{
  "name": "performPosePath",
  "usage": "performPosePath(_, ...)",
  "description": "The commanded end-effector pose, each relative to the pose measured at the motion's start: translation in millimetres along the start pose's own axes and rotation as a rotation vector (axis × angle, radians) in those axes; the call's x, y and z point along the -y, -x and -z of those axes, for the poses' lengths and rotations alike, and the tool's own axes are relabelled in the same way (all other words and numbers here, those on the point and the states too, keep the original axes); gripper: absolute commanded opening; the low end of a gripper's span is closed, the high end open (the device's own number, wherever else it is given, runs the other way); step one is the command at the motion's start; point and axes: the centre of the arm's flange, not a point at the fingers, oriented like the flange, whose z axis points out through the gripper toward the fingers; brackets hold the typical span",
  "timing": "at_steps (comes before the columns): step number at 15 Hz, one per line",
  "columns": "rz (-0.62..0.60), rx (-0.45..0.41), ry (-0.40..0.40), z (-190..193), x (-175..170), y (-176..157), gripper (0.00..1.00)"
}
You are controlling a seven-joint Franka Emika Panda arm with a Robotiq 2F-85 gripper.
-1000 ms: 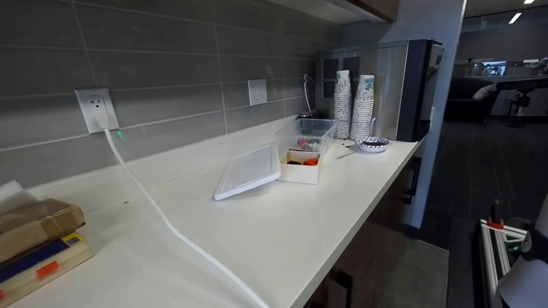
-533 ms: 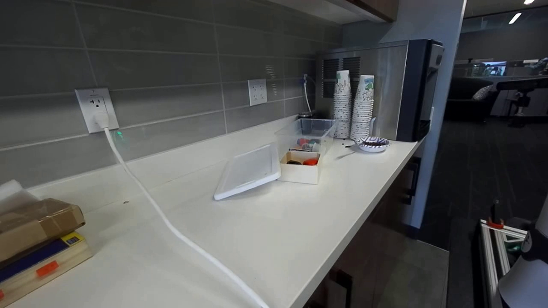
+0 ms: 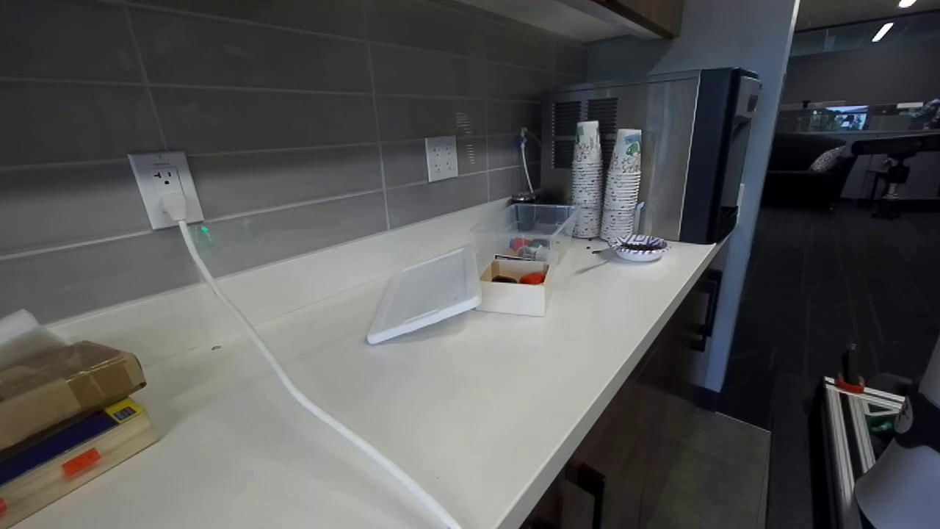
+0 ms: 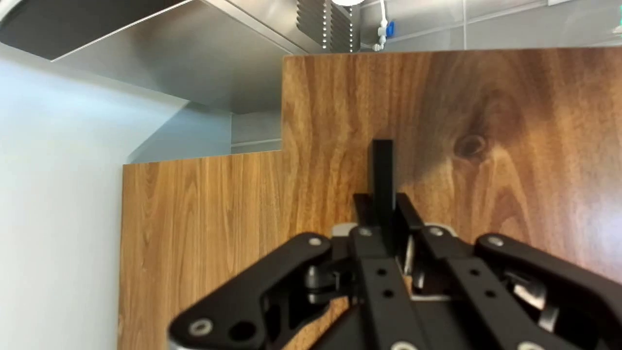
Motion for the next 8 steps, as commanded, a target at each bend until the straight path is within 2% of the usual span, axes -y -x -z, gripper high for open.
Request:
performPosePath(1,-0.002,0.036,0.055,7.3,25.5,50.7,0.03)
performPosePath(8,-0.002,0.013,0.109,32.6,39.1,69.7,0.03)
